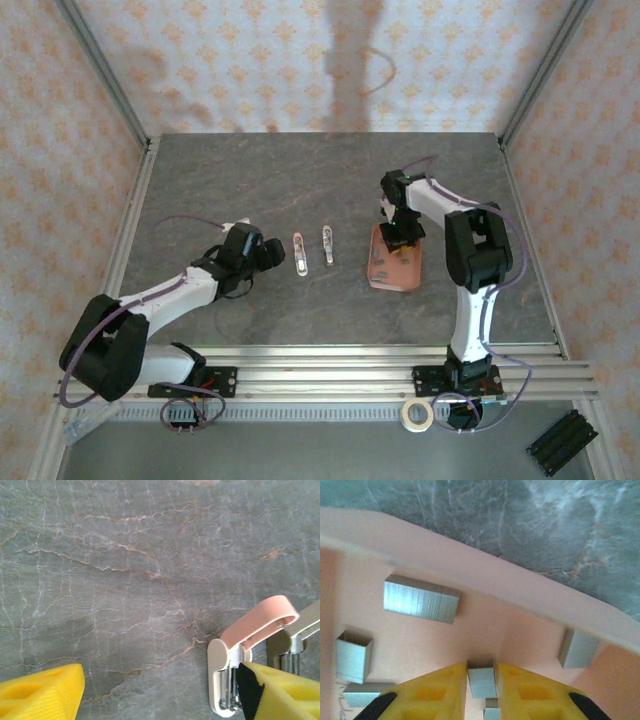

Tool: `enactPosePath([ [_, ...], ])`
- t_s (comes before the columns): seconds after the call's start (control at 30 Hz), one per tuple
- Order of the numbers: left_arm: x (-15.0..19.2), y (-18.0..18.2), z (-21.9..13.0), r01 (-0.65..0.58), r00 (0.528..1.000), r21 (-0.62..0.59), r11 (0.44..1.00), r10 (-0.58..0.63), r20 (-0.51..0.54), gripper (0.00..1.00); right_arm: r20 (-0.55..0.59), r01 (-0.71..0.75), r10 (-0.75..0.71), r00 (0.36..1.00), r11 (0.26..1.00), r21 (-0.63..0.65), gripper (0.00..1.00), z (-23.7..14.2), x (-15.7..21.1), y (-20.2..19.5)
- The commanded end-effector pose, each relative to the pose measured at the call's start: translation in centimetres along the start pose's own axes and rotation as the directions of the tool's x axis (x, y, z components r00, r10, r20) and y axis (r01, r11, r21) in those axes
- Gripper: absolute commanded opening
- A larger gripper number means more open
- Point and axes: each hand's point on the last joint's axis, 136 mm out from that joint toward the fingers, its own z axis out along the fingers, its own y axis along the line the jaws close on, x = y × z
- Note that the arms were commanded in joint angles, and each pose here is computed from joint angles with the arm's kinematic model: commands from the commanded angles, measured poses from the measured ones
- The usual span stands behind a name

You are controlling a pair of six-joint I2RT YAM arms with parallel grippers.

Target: Load the staples into the stapler

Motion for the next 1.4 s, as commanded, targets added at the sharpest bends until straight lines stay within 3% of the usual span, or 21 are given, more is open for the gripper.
enactPosePath([
  [0.0, -0.5, 0.5, -0.9, -0.001, 1.000, -0.015, 1.000, 0.001, 0.026, 0.81, 0.130, -0.068, 0.068, 0.989, 0.998, -0.008, 0.22, -3.5, -0.7, -0.4],
  [0.23, -0.3, 0.5, -2.0, 0.003, 0.999, 0.023, 1.000, -0.004, 0.044, 0.80, 0.231, -0.139, 0.166, 0.959, 0.982, -0.127, 0.22, -7.9, 1.9, 1.2],
  [0.53, 0.0, -0.3, -2.1, -0.006, 0.999, 0.073, 0.997, 0.004, 0.038, 0.80, 0.272, -0.176, 0.205, 0.940, 0.976, -0.126, 0.22, -9.2, 7.5, 4.4],
  [0.97, 1.7, -1.4, -1.6, -0.027, 1.000, 0.130, 0.991, 0.028, -0.011, 0.80, 0.289, -0.199, 0.236, 0.928, 0.968, -0.152, 0.22, -6.9, 14.3, 11.1],
  [1.37, 2.1, -1.5, -1.9, -0.032, 0.999, 0.140, 0.990, 0.033, -0.005, 0.80, 0.229, -0.176, 0.214, 0.950, 0.969, -0.174, 0.23, -2.7, 16.6, 15.5],
])
